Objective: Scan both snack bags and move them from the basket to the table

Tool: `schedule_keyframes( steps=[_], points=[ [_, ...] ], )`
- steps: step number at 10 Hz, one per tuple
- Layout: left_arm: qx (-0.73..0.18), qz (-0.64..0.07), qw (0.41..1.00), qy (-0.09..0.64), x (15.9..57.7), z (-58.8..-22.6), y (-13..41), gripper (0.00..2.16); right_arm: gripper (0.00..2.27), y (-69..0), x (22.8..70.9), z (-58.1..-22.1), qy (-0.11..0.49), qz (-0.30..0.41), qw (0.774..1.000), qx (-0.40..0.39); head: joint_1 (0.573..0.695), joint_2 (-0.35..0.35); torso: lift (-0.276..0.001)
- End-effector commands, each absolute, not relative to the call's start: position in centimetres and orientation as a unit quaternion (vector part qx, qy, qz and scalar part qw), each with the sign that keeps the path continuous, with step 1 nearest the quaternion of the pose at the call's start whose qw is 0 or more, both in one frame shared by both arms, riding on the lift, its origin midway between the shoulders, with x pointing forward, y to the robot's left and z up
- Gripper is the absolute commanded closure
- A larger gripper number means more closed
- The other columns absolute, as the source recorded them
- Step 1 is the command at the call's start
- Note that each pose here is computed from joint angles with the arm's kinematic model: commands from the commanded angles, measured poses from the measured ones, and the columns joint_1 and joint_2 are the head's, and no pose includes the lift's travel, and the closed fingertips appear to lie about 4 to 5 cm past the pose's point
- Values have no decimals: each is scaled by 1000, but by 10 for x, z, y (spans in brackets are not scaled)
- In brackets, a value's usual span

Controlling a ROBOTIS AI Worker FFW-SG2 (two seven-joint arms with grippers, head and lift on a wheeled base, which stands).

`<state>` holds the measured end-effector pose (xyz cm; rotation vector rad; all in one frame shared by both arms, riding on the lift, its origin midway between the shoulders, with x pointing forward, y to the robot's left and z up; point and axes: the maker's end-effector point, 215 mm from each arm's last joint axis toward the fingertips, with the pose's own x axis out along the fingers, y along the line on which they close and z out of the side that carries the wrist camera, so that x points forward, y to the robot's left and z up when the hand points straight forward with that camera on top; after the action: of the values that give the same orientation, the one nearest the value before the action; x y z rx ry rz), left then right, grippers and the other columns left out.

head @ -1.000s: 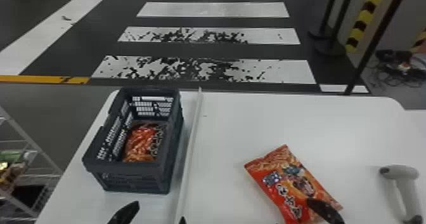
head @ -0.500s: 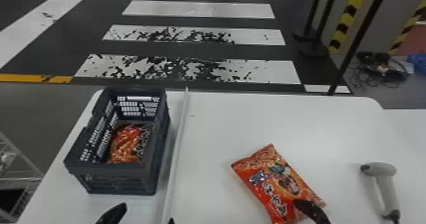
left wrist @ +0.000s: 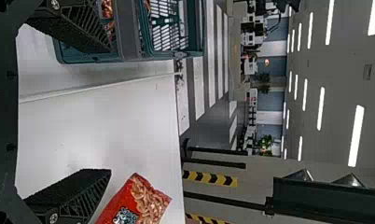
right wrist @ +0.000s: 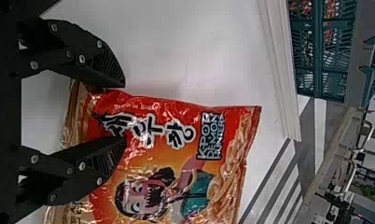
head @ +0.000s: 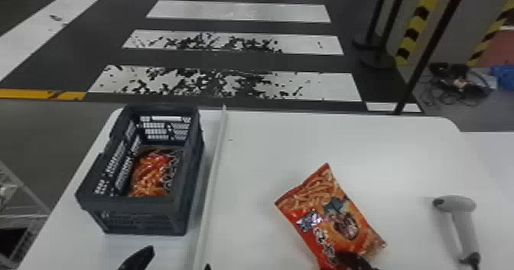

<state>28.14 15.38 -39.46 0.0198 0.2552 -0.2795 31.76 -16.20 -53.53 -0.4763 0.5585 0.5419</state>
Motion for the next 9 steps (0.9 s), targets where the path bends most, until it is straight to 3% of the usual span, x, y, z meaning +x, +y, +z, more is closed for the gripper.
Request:
schedule_keyframes(
  steps=[1, 2, 3, 6, 9],
  points=[
    [10, -140, 982, 127, 281, -395, 153, 80, 1862, -159, 322, -525, 248, 265, 902, -232, 695, -16, -98],
    [10, -141, 982, 127, 281, -395, 153, 80, 2189, -159, 326, -518, 235, 264, 906, -233, 695, -16, -98],
    [9, -142, 982, 127, 280, -395, 152, 80, 2253, -158, 326, -511, 224, 262, 912, -224, 695, -13, -98],
    [8, -145, 981, 125, 279, -394, 149, 80, 2253, -181, 331, -483, 218, 234, 935, -151, 695, -28, -98],
    [4, -150, 981, 119, 277, -391, 141, 80, 2253, -215, 324, -451, 285, 216, 933, 30, 695, -97, -98]
  ],
)
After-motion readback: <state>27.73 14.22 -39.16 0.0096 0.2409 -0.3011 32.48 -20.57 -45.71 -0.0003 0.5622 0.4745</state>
